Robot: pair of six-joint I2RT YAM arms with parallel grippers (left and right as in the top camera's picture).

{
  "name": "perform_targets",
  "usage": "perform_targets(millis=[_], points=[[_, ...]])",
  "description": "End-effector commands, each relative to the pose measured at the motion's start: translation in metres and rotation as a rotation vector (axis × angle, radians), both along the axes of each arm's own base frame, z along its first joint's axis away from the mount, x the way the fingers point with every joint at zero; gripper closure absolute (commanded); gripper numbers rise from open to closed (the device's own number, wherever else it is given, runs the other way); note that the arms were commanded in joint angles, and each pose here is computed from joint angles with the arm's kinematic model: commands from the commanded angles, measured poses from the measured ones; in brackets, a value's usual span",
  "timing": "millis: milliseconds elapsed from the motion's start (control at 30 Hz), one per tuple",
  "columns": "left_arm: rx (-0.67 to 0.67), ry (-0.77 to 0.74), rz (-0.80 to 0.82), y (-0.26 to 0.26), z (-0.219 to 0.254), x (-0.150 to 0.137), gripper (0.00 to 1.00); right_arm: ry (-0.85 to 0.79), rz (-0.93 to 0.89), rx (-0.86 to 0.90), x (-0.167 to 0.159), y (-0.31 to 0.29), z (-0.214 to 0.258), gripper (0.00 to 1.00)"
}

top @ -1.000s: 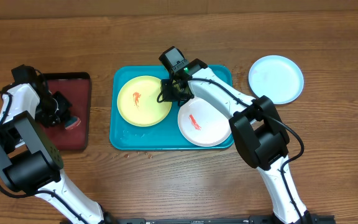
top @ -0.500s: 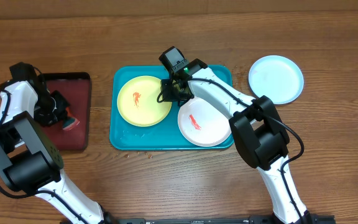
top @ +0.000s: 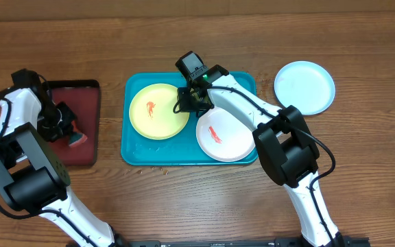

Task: Clean dirty plates on tray and stack at the side
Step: 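Dip and rub the sponge in the water tray with the left gripper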

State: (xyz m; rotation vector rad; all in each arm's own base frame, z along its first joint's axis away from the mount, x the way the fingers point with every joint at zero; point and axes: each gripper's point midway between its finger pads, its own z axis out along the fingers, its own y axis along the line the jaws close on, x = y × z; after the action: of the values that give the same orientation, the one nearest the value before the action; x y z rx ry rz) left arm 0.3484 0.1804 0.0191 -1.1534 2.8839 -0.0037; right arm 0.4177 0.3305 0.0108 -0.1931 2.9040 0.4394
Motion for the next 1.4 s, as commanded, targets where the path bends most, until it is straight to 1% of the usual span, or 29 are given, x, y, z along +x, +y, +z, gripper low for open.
perform_targets(millis=[0,133,233,367,533,700,800,900,1133,1200,1367], points=[[0.039,-0.019,-0.004,0.015,0.011,0.010,0.96,0.044,-0.001,-0.042,-0.009,-0.007,-0.027,0.96],[0.035,-0.009,-0.004,0.013,0.003,0.006,0.96,0.040,-0.001,-0.039,-0.008,-0.006,-0.026,0.96],[0.061,0.034,-0.003,0.014,-0.017,-0.008,0.96,0.041,-0.001,-0.039,-0.008,-0.006,-0.027,0.96],[0.056,0.041,-0.002,0.011,-0.028,-0.013,0.96,0.043,-0.001,-0.041,-0.009,-0.007,-0.027,0.96],[0.061,0.031,-0.002,0.013,-0.016,-0.010,0.96,0.043,-0.001,-0.041,-0.009,-0.007,-0.027,0.96],[0.060,0.009,-0.001,0.017,0.023,0.001,0.96,0.043,-0.001,-0.041,-0.009,-0.007,-0.027,0.96],[0.064,0.004,-0.006,0.017,0.037,0.004,0.96,0.043,-0.001,-0.041,-0.009,-0.007,-0.027,0.96],[0.064,0.019,-0.005,0.016,0.032,0.001,0.95,0.042,-0.001,-0.040,-0.009,-0.006,-0.027,0.96],[0.074,0.058,-0.002,0.012,-0.012,-0.020,0.96,0.043,-0.001,-0.041,-0.009,-0.007,-0.027,0.96],[0.076,0.059,-0.002,0.013,-0.012,-0.020,0.96,0.044,-0.001,-0.042,-0.009,-0.007,-0.027,0.96],[0.080,0.041,0.000,0.017,0.016,-0.009,0.96,0.044,-0.001,-0.042,-0.009,-0.007,-0.027,0.96]])
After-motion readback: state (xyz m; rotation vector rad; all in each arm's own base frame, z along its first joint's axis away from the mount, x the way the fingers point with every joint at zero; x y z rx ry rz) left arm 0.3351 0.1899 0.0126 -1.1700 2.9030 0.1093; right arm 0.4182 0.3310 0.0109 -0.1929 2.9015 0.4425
